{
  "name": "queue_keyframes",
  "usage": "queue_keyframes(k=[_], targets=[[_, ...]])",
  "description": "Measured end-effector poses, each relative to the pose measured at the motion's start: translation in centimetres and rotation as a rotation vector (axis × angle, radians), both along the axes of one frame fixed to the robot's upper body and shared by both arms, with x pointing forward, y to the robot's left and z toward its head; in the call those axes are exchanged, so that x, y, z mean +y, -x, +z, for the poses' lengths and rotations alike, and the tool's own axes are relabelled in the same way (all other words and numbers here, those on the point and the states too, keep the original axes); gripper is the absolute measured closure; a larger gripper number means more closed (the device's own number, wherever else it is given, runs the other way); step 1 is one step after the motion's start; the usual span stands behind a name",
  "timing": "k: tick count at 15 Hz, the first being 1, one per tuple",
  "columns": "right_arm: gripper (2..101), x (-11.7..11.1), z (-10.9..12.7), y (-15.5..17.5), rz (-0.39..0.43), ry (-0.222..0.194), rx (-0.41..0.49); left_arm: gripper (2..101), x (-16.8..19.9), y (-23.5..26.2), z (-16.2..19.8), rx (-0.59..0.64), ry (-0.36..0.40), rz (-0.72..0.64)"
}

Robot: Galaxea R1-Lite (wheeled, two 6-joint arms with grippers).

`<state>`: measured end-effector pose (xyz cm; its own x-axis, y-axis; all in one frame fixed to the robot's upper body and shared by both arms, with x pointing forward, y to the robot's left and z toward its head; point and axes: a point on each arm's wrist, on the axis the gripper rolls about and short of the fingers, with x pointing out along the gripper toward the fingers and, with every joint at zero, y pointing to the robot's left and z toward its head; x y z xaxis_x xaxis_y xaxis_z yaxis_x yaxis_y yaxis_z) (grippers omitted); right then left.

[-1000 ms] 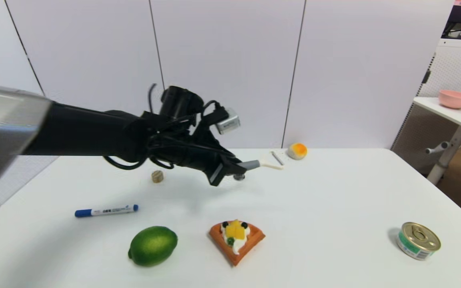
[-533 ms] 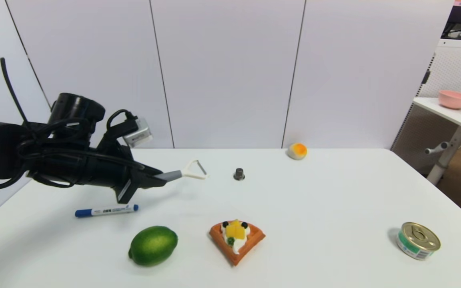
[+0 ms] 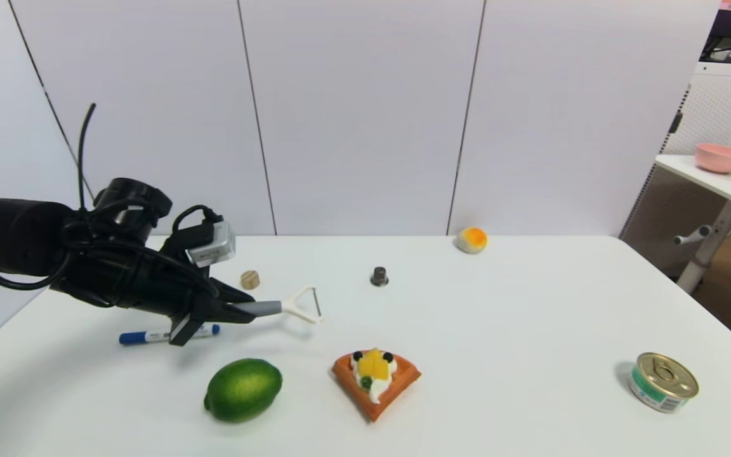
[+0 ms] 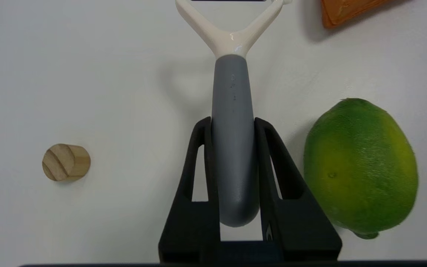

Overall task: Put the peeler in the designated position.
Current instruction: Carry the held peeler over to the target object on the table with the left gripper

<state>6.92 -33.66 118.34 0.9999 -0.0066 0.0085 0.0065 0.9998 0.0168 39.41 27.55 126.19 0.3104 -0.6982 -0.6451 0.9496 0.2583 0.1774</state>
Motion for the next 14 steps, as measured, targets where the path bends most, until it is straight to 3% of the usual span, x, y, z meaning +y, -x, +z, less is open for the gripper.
queue_keyframes(k=[5,12,14], targets=[[4.3,0.0,0.0,0.0,0.000,0.000,0.000,84.4,-0.6,-4.1,-2.5,-0.002,0.021,-0.070],[4.3,0.0,0.0,0.0,0.000,0.000,0.000,84.1,-0.9,-5.7,-5.2,0.064,0.033,-0.078],[4.3,0.0,0.0,0.0,0.000,0.000,0.000,65.4,-0.9,-5.7,-5.3,0.066,0.034,-0.078]])
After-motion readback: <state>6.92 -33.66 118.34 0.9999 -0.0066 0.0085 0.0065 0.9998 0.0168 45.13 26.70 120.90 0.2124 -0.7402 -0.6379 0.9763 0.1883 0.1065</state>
